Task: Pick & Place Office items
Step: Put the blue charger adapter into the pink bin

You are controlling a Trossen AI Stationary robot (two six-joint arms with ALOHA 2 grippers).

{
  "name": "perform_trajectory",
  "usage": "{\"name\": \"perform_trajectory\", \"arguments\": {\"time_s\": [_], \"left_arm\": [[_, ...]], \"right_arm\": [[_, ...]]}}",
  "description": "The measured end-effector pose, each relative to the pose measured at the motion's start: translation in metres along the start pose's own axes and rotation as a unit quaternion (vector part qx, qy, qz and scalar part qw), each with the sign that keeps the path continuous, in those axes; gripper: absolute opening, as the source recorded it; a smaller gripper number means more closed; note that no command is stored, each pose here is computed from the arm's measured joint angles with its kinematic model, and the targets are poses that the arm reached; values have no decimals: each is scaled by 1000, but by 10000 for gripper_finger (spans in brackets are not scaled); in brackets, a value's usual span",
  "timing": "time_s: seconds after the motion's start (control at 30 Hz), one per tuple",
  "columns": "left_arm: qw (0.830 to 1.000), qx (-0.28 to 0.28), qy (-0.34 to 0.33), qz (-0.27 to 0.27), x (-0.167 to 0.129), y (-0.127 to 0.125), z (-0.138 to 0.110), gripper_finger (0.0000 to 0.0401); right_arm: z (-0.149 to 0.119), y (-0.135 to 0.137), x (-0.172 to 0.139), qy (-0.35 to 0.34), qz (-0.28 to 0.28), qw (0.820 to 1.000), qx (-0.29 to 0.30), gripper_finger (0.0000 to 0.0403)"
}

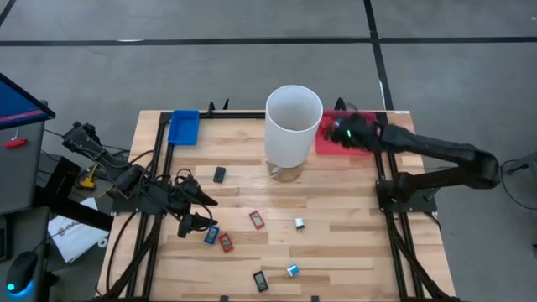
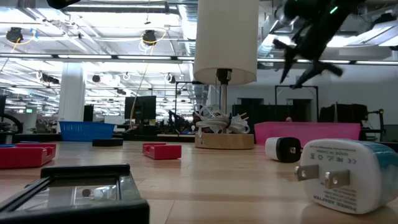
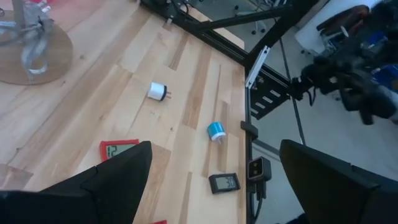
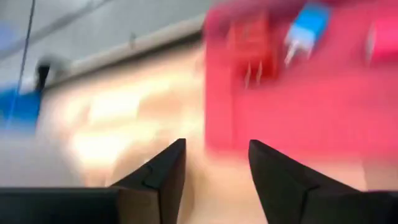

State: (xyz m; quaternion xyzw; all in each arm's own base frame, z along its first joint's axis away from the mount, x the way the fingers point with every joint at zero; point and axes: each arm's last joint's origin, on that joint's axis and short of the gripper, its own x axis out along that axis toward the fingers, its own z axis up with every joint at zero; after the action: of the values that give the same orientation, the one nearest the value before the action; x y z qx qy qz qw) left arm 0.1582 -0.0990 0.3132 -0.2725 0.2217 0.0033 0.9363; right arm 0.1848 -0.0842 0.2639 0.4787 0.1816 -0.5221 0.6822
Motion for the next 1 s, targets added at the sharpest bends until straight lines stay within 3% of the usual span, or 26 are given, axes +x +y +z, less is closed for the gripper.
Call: {"name": "perform_trajectory", "arguments": {"time_s": [0.13, 0.2, 0.27, 0.4, 0.47, 0.53, 0.7, 0.87, 1.0], "left_arm": [[1000, 0, 8, -9, 0, -1, 0, 351], [1000, 0, 12, -12, 0, -1, -1, 351], [1000, 4, 14, -15, 0, -1, -1, 351], [1000, 13, 18, -19, 0, -1, -1, 351], [999, 13, 20, -21, 0, -1, -1, 351], [999, 13, 20, -21, 0, -1, -1, 351], [1000, 12, 20, -21, 0, -1, -1, 351], [1000, 9, 15, -26, 0, -2, 0, 351], [999, 5, 9, -32, 0, -4, 1, 351]], "right_arm": [[-41, -5, -39, 58, 36, 996, -60, 142], [-59, -3, -56, 87, 88, 986, -108, 135], [-77, 4, -73, 118, 167, 964, -169, 133], [-120, 17, -104, 153, 324, 874, -328, 133], [-143, 18, -113, 149, 368, 821, -409, 133], [-163, 18, -117, 147, 391, 780, -466, 133], [-203, 22, -102, 188, 384, 715, -553, 149], [-236, 48, -91, 170, 389, 648, -632, 188], [-264, 68, -79, 195, 386, 598, -675, 222]]}}
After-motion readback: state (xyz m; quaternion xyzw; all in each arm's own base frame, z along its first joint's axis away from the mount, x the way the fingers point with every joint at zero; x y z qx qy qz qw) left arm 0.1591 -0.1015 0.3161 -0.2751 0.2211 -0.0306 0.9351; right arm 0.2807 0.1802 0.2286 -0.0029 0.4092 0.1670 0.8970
